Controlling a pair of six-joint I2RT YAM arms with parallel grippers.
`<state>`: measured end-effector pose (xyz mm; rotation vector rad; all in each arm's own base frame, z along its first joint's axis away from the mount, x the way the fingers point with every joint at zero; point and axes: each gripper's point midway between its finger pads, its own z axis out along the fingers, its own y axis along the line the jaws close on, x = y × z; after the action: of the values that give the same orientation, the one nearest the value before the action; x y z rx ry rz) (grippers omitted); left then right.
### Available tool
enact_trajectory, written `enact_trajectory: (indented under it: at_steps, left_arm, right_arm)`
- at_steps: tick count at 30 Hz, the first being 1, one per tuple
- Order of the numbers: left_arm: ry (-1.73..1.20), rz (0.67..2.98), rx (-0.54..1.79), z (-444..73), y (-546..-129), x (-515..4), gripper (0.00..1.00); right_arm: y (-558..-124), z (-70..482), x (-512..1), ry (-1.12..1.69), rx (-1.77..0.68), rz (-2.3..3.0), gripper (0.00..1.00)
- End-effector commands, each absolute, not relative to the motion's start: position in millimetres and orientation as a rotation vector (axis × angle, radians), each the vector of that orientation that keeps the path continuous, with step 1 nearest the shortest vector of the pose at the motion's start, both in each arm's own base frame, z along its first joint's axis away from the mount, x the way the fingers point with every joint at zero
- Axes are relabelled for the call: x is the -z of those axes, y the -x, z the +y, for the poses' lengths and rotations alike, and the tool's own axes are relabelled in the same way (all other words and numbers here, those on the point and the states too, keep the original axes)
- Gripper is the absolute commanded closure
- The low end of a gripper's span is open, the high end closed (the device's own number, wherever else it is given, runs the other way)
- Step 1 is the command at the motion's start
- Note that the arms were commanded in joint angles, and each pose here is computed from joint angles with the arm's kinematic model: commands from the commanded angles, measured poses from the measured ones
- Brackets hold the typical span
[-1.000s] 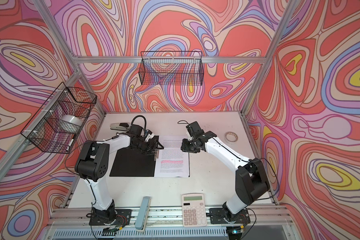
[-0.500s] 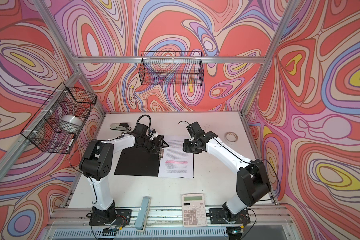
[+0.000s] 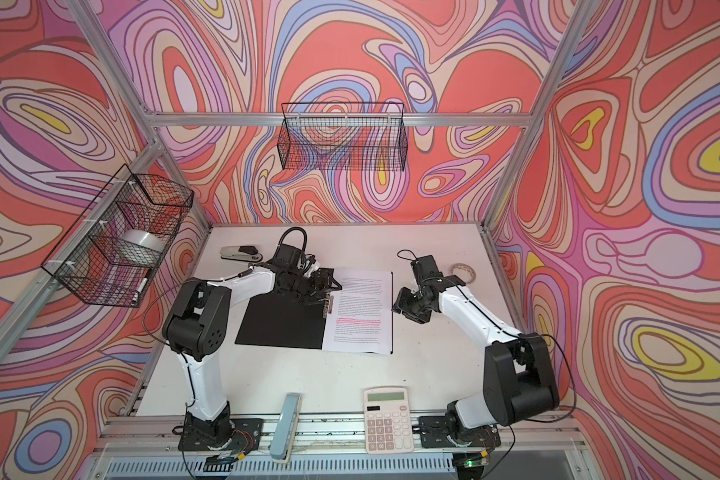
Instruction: Put the files into the folder
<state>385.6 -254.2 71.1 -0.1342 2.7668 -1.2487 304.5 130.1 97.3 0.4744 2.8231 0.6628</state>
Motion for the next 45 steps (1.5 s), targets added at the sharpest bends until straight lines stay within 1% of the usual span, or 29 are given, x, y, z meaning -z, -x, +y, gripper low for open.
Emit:
enact_trajectory:
  at_steps: [1, 7, 11, 14, 20, 30, 41, 43, 45]
  left_arm:
    - [0.105, 2.753, 1.208, -238, -375, -97, 0.00]
    - [0.081, 2.729, 1.144, -209, -370, -119, 0.00]
    - [0.123, 2.699, 1.109, -178, -374, -128, 0.00]
    - [0.138, 2.685, 1.060, -153, -377, -133, 0.00]
    - [0.078, 2.674, 0.950, -123, -373, -136, 0.00]
    - [0.058, 2.612, 0.910, -99, -369, -149, 0.00]
    - [0.078, 2.647, 0.882, -84, -356, -137, 0.00]
    - [0.078, 2.654, 0.878, -83, -354, -134, 0.00]
    - [0.071, 2.654, 0.859, -81, -353, -133, 0.00]
  right_arm:
    - [-317, 147, -96, -0.451, -0.850, 2.796, 0.47]
    - [-340, 141, -77, -0.466, -0.874, 2.812, 0.47]
    - [-353, 137, -65, -0.480, -0.912, 2.813, 0.46]
    - [-363, 137, -60, -0.470, -0.924, 2.813, 0.45]
    - [-378, 136, -40, -0.479, -0.942, 2.844, 0.45]
    - [-401, 145, -25, -0.457, -1.027, 2.847, 0.45]
    - [-438, 158, -17, -0.403, -1.123, 2.839, 0.45]
    - [-445, 159, -18, -0.388, -1.118, 2.835, 0.45]
    - [-450, 154, -21, -0.379, -1.061, 2.831, 0.46]
